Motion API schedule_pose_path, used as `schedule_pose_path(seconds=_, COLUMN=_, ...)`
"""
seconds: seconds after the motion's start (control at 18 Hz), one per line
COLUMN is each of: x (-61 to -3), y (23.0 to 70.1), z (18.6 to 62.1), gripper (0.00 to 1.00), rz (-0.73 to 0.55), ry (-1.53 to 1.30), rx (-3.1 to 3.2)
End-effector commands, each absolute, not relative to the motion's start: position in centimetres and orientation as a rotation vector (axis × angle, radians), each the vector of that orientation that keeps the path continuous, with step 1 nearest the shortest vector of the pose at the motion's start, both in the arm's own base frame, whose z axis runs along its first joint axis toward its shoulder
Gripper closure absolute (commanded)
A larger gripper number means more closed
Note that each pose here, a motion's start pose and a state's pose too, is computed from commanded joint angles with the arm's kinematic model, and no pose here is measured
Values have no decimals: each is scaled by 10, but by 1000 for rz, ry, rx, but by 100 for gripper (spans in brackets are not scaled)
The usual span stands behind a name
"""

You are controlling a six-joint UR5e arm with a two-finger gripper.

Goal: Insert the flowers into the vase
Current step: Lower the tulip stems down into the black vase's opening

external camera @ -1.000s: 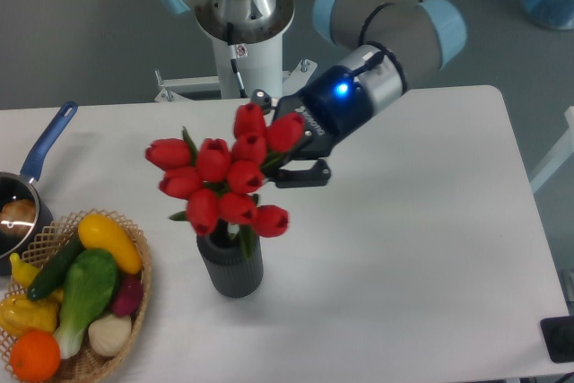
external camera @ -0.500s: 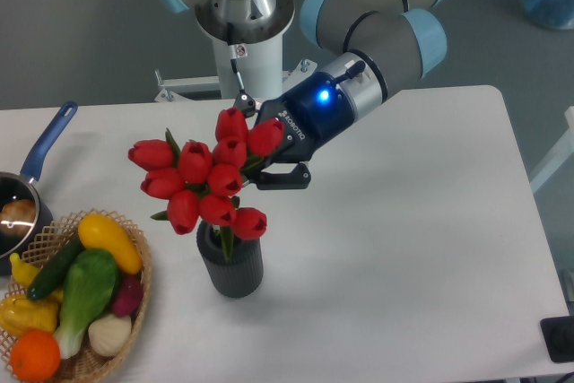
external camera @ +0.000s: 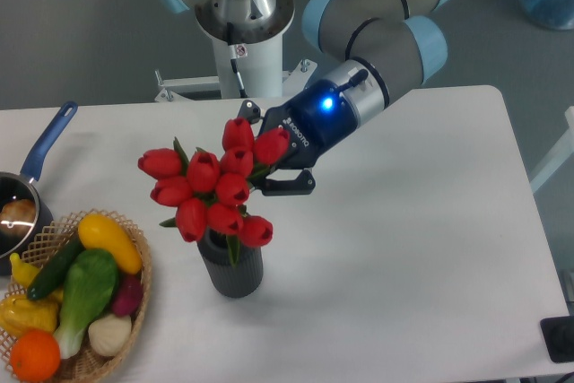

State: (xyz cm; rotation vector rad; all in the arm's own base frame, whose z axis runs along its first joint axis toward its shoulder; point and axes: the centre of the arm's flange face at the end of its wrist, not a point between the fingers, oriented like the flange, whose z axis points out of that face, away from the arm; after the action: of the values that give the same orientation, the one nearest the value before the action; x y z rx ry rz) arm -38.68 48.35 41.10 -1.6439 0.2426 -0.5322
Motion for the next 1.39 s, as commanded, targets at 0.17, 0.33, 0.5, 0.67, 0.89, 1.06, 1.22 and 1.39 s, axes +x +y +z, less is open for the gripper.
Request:
schedule_pose_path(seconds=0.17, x=-388, y=484, z=407, gripper=78, rz=-533, ry=243, rx=-1644)
schedule_pose_path(seconds=0.33, x=-391, y=486, z=394, gripper=78, rz=-530, ry=248, rx=-1643)
schedule_pose_path(seconds=0.5, x=-388, y=484, z=380, gripper=78, rz=-527, ry=255, rx=-1642)
schedule_pose_path(seconds=0.67, x=-382, y=481, z=362, gripper=77, rz=-529, ry=256, rx=-1646)
schedule_pose_path(seconds=0.89, x=-372, y=479, z=349, gripper=75, rz=-536, ry=259, rx=-1654)
schedule_pose_path(seconds=1.06, x=-366, y=480, z=338, gripper=74, rz=-527, ry=277, rx=-1684)
schedule_pose_path(seconds=1.22, x=-354, y=482, z=321, gripper=73, rz=-514, ry=320, rx=-1685)
schedule_pose_path(seconds=1.39, x=-352, y=481, z=313, gripper=71, rz=-515, ry=323, rx=-1688)
